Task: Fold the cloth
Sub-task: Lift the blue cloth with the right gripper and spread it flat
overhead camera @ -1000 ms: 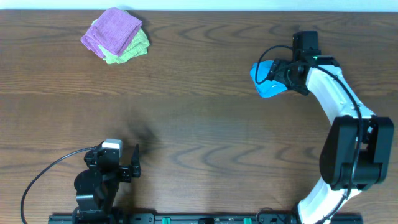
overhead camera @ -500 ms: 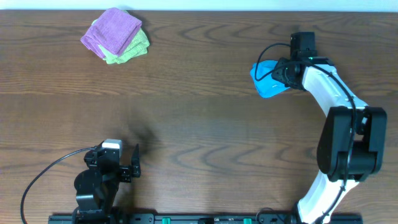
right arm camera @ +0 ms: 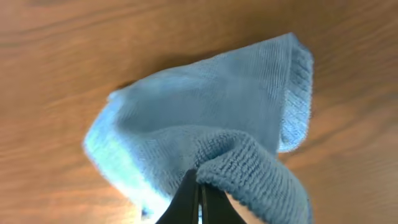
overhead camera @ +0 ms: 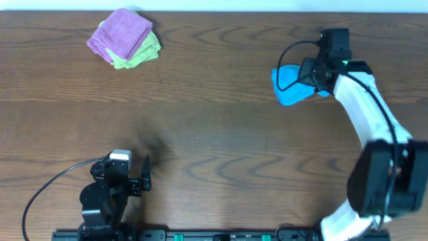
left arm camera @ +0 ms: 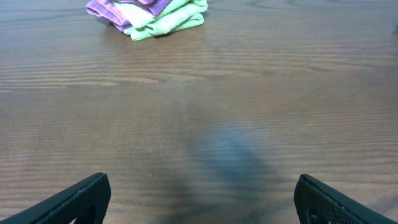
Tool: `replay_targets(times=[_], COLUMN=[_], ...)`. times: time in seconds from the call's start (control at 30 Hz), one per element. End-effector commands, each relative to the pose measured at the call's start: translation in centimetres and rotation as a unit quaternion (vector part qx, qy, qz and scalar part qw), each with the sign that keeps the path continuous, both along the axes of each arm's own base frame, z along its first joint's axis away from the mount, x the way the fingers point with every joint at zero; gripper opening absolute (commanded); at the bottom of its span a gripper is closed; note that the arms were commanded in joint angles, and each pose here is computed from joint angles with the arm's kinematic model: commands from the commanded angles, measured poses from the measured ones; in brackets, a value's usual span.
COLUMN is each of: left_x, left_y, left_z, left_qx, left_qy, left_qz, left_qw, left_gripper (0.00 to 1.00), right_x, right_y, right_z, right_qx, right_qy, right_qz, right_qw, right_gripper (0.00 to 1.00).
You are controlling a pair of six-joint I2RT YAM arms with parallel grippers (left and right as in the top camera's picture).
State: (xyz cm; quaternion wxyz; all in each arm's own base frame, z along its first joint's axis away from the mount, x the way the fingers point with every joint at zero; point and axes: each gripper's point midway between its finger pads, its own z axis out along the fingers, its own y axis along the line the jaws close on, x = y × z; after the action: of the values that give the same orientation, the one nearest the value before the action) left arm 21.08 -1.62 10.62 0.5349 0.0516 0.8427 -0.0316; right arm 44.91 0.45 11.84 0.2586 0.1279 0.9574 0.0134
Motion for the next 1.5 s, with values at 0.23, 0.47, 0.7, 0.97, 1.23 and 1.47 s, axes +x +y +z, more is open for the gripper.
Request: replay_targets(times=[0.23, 0.47, 0.7, 0.97, 1.23, 1.47], left_x=[-0.1, -0.1, -0.1, -0.1, -0.1, -0.1], left_y=[-0.1, -0.1, -0.1, -0.1, -0.1, -0.1], left_z=[-0.7, -0.7, -0.7, -0.6, -0.6, -0.6], left_qx=[0.008, 0.008, 0.008, 0.008, 0.008, 0.008], left_qy=[0.006, 0.006, 0.006, 0.005, 0.005, 0.005], left_qz=[-0.005, -0.005, -0.005, -0.005, -0.006, -0.006], left_qw=[1.0, 1.0, 1.0, 1.0, 1.0, 1.0], left_gripper=[0.96, 0.95, 0.96, 0.95, 0.96, 0.96], right_x=[-7.4, -14.2, -17.4, -17.8, -16.1, -6.9], right_y=[6.4, 11.3, 20.1, 30.3, 34.9, 22.5], right_z=[8.8, 12.6, 15.0, 15.8, 16.6, 11.9], right_qx=[-0.02, -0.015, 0.064, 0.178, 0.203, -0.043], right_qy=[-0.019, -0.029, -0.076, -0.117, -0.166, -0.151], right_qz=[0.13, 0.232, 0.378, 0.5, 0.533, 0.323], right_qw=[0.991, 0.972, 0.921, 0.839, 0.804, 0.933], right_gripper=[0.01, 0.01, 0.01, 0.01, 0.01, 0.01])
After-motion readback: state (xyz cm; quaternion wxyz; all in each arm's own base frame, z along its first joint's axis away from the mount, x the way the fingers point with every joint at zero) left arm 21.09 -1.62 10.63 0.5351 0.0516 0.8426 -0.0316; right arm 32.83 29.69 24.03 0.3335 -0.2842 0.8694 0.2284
